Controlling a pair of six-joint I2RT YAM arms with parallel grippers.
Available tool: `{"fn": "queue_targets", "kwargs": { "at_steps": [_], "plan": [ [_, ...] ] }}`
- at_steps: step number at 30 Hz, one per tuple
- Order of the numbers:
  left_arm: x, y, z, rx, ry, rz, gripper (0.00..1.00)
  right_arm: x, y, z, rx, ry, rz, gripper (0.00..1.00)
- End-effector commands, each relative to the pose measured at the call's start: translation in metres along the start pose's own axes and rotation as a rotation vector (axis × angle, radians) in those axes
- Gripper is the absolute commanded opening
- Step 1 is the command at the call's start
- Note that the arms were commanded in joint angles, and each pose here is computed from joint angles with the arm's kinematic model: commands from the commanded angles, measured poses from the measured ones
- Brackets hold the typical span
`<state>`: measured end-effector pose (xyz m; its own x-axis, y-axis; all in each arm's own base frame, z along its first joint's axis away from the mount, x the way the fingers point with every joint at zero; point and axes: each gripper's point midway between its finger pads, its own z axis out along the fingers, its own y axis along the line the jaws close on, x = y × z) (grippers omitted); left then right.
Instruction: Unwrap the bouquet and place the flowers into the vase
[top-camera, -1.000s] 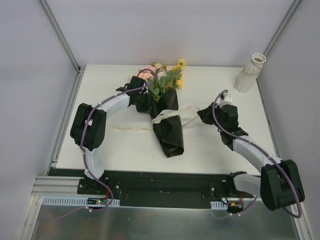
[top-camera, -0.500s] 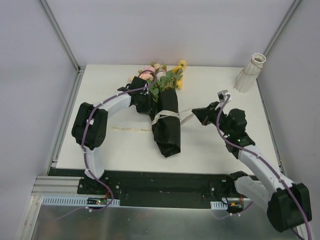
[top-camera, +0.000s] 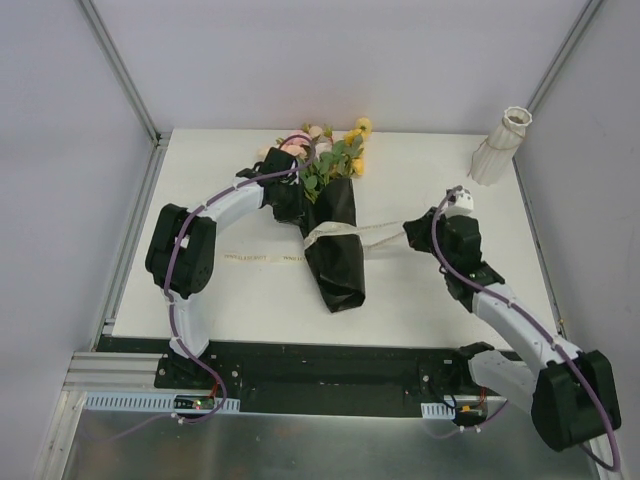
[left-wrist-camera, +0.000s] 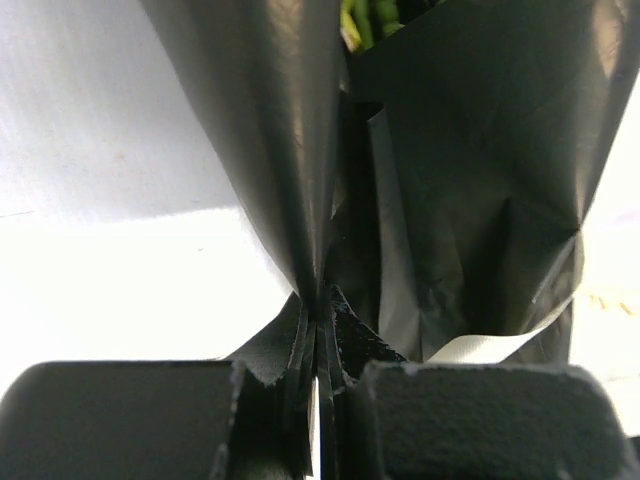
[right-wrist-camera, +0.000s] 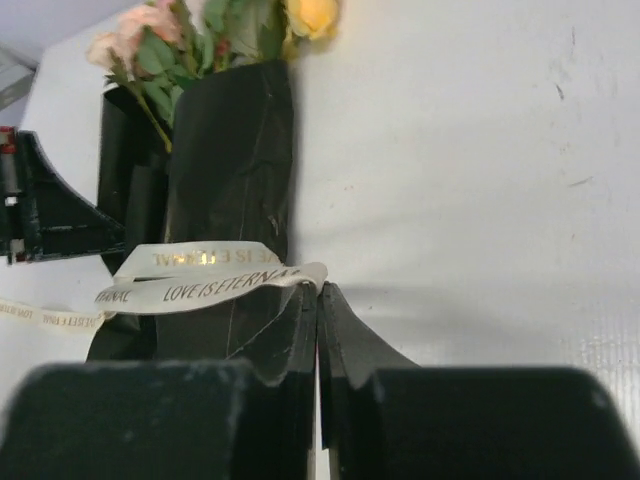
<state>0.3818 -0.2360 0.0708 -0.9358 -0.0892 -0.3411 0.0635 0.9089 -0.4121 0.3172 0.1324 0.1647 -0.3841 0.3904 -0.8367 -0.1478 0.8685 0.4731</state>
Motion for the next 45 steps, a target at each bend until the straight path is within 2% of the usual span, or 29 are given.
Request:
{"fn": "queue_targets", "kwargs": {
  "at_steps": [1, 2, 4, 7, 9, 15, 22, 34, 45],
  "plan": [
    [0.0, -0.033, -0.008, 0.129, 0.022, 0.034, 0.0, -0.041, 0.001, 0.015, 0.185, 0.048, 0.047, 0.16],
    [0.002, -0.036, -0.009, 0.148, 0.025, 0.027, 0.0, -0.038, -0.011, 0.015, 0.281, 0.09, 0.063, 0.24],
    [0.004, -0.04, -0.01, 0.162, 0.027, 0.021, 0.0, -0.046, -0.01, 0.015, 0.335, 0.095, 0.103, 0.34],
    [0.004, -0.042, -0.012, 0.173, 0.02, 0.007, 0.0, -0.051, 0.009, 0.01, 0.319, 0.081, 0.198, 0.51],
    [0.005, -0.045, -0.012, 0.185, 0.02, 0.0, 0.0, -0.05, 0.029, 0.008, 0.297, 0.071, 0.248, 0.57],
    [0.005, -0.05, -0.014, 0.217, 0.018, -0.018, 0.0, -0.016, 0.104, 0.018, 0.105, 0.127, 0.359, 0.56],
    [0.006, -0.053, -0.012, 0.236, 0.024, -0.022, 0.0, 0.036, 0.152, 0.04, 0.028, 0.173, 0.342, 0.54],
    [0.009, -0.051, -0.012, 0.235, 0.022, -0.021, 0.0, 0.077, 0.141, 0.066, 0.193, 0.128, 0.538, 0.56],
    [0.009, -0.045, -0.012, 0.213, 0.008, -0.018, 0.0, 0.105, 0.128, 0.081, 0.261, 0.126, 0.582, 0.57]
  ]
}}
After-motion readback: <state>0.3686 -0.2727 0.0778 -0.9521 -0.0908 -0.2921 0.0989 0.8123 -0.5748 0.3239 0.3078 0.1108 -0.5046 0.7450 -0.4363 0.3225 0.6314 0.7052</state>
